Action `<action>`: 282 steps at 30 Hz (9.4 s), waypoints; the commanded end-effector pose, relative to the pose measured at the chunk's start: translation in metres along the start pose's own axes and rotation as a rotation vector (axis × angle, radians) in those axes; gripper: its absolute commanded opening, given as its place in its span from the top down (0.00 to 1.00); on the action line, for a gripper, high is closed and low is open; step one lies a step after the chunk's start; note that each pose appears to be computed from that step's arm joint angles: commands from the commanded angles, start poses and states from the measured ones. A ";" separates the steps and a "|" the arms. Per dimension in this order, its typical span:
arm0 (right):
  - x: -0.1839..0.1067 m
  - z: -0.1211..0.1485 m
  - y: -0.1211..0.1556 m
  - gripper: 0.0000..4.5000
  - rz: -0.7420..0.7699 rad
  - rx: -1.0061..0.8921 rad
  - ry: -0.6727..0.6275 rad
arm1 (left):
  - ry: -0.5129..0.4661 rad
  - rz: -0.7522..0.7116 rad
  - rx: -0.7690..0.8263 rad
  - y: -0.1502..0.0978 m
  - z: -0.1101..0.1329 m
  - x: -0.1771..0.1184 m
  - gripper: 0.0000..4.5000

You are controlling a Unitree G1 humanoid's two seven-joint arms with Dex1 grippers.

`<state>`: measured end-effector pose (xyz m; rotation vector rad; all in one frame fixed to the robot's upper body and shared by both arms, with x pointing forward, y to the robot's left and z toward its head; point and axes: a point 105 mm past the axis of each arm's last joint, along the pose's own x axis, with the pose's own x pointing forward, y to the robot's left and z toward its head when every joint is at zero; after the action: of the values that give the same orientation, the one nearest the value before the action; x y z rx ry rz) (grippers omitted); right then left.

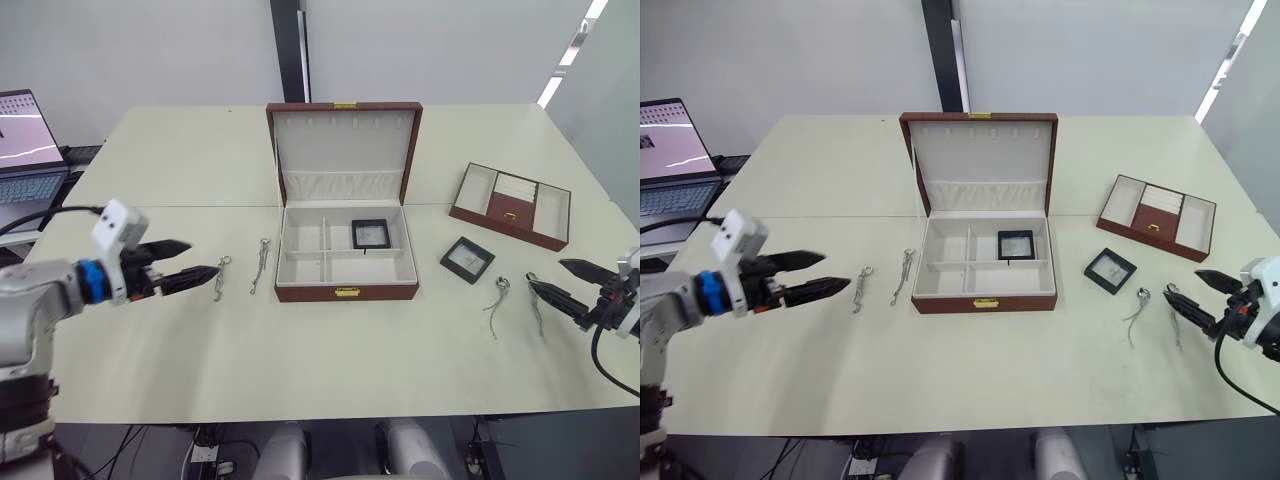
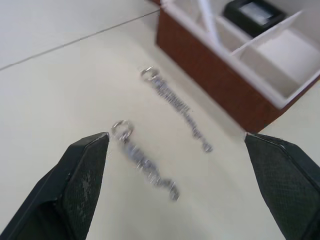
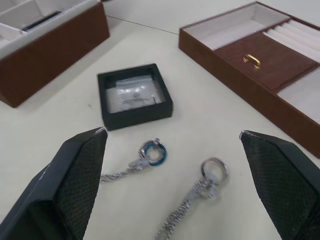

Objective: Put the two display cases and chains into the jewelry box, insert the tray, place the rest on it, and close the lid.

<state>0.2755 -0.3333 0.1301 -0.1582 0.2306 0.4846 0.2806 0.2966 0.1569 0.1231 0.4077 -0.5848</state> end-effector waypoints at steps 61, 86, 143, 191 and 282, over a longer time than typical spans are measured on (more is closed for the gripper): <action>0.052 0.082 0.159 0.00 0.603 -0.164 -0.227 | -0.297 0.462 -0.156 0.006 -0.027 0.019 0.00; 0.082 0.101 0.193 0.00 0.677 -0.196 -0.264 | -0.185 0.527 -0.195 -0.016 -0.049 0.096 0.00; 0.075 0.101 0.176 0.00 0.660 -0.225 -0.259 | -0.519 0.322 -0.174 -0.068 0.079 0.096 0.99; 0.066 0.099 0.160 0.00 0.557 -0.215 -0.231 | -0.463 0.172 -0.178 -0.118 0.093 0.176 0.70; 0.017 0.045 0.048 0.00 0.177 -0.114 -0.130 | -0.290 0.489 -0.125 0.042 -0.022 -0.036 0.00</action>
<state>0.2781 -0.3012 0.1494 -0.2154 0.1356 0.5768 0.2706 0.3572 0.1368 0.0104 0.1737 -0.0741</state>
